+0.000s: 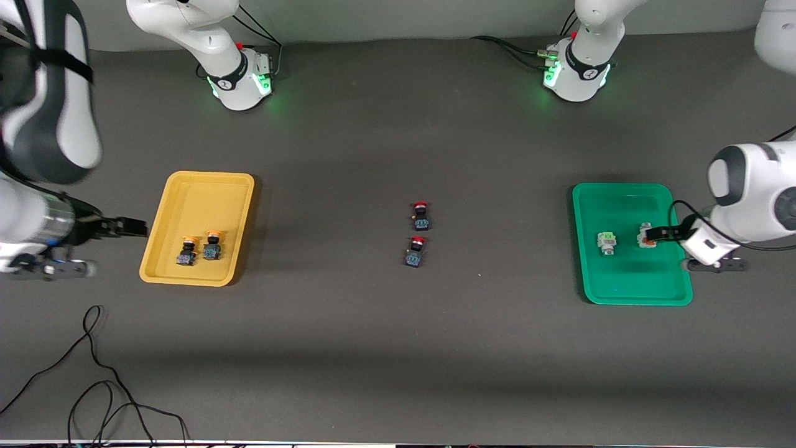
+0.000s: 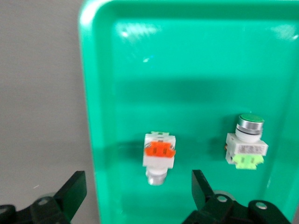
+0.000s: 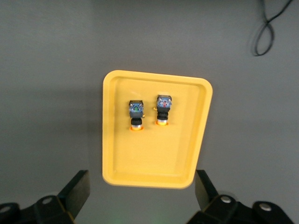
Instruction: Place green and yellow buttons in trays
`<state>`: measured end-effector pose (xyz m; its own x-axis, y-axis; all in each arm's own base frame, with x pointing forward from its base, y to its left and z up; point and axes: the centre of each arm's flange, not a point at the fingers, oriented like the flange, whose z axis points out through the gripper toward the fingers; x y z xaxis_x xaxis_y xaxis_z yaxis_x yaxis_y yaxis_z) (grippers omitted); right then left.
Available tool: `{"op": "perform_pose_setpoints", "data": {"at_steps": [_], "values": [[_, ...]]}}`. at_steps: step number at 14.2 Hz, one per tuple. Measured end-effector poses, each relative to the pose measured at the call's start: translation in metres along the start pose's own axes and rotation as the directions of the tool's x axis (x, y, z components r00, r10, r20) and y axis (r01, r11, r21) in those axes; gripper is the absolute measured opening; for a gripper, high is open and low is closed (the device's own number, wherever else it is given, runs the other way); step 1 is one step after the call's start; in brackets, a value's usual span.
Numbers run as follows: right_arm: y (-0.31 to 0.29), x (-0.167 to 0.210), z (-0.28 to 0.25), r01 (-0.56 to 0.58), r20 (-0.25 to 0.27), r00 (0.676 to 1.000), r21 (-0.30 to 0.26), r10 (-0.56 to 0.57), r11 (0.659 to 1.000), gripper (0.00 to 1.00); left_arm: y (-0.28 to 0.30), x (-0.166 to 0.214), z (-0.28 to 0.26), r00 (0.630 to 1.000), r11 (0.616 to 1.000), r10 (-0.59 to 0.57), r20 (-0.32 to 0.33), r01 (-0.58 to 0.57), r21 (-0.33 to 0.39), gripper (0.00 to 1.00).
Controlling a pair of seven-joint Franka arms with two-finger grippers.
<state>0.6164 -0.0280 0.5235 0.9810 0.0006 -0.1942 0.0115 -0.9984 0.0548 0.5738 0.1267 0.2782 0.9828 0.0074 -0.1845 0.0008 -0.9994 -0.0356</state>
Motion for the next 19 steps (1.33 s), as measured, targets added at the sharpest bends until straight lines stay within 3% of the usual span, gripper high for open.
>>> {"op": "perform_pose_setpoints", "data": {"at_steps": [3, 6, 11, 14, 19], "values": [[0.015, -0.025, -0.067, -0.029, -0.007, 1.000, 0.003, 0.029, 1.000, 1.00, 0.011, -0.002, -0.067, 1.000, 0.999, 0.009, 0.010, -0.009, 0.031, 1.00], [0.034, -0.040, -0.095, -0.059, -0.042, 0.997, 0.013, 0.059, 0.998, 1.00, 0.026, -0.019, -0.121, 1.000, 1.000, -0.013, 0.007, 0.013, 0.007, 1.00], [0.037, -0.048, -0.105, -0.051, -0.073, 0.996, 0.110, 0.059, 0.993, 1.00, 0.047, -0.045, -0.217, 1.000, 0.999, -0.009, 0.016, 0.009, -0.045, 1.00], [0.045, -0.054, -0.107, -0.060, -0.100, 0.992, 0.122, 0.072, 0.991, 1.00, 0.081, -0.048, -0.248, 0.999, 0.998, 0.037, 0.002, -0.037, -0.046, 1.00], [0.051, -0.058, -0.107, -0.103, -0.095, 0.989, 0.129, 0.115, 0.986, 1.00, 0.142, -0.061, -0.273, 0.997, 0.997, 0.069, -0.037, -0.070, -0.015, 1.00]]}}
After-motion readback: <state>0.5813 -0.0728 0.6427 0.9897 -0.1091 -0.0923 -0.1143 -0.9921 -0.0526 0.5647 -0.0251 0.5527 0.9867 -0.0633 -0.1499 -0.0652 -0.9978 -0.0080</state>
